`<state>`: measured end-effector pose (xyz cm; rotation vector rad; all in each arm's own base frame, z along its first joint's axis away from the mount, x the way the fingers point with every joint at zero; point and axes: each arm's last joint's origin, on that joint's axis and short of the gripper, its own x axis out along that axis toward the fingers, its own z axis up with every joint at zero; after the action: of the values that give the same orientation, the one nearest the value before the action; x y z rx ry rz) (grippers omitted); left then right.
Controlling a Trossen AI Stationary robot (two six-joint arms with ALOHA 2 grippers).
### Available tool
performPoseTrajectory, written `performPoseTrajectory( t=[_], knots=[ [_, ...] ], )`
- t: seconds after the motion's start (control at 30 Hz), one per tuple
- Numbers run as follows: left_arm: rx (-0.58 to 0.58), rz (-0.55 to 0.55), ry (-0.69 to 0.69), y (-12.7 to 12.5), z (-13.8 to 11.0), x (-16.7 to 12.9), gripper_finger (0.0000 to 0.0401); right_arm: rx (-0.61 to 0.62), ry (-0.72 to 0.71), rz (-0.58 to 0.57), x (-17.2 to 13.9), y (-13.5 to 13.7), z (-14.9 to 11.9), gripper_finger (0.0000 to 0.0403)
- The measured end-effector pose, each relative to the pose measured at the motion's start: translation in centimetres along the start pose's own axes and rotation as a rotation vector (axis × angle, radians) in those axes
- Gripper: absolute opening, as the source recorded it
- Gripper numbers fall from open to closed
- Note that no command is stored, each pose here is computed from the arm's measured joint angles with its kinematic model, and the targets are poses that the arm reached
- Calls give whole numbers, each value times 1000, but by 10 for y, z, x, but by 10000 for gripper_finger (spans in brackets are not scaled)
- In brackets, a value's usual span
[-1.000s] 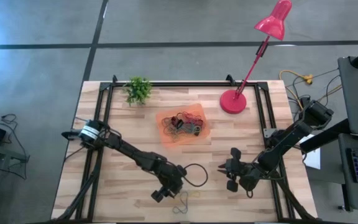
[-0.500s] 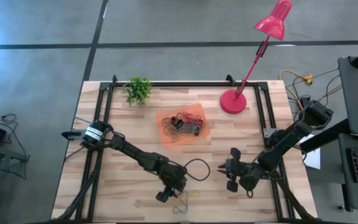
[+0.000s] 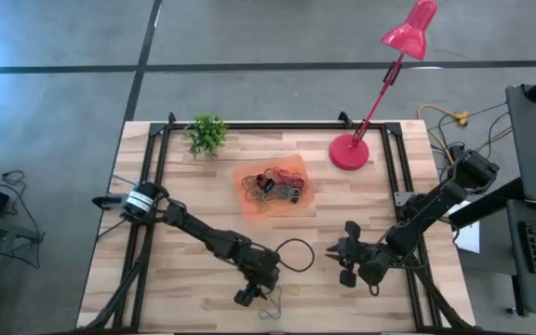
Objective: Pick and place rubber bands into bin
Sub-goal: Put the yellow rubber band into the orange bin
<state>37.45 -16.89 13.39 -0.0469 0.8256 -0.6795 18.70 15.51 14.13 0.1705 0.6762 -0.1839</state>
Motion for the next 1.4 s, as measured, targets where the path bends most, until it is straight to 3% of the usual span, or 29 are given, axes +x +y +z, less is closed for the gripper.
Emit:
performPoseTrajectory(
  t=[0.53, 1.2, 1.4],
  knots=[
    [27, 83, -17, -8, -1, 4, 127, -1, 0, 0, 0, 0, -1, 57],
    [36, 70, -32, -4, -11, 24, 115, -3, 2, -2, 0, -1, -1, 57],
    [38, 78, -30, -3, -11, 24, 81, -3, 2, -3, 0, -1, -1, 57]
  ],
)
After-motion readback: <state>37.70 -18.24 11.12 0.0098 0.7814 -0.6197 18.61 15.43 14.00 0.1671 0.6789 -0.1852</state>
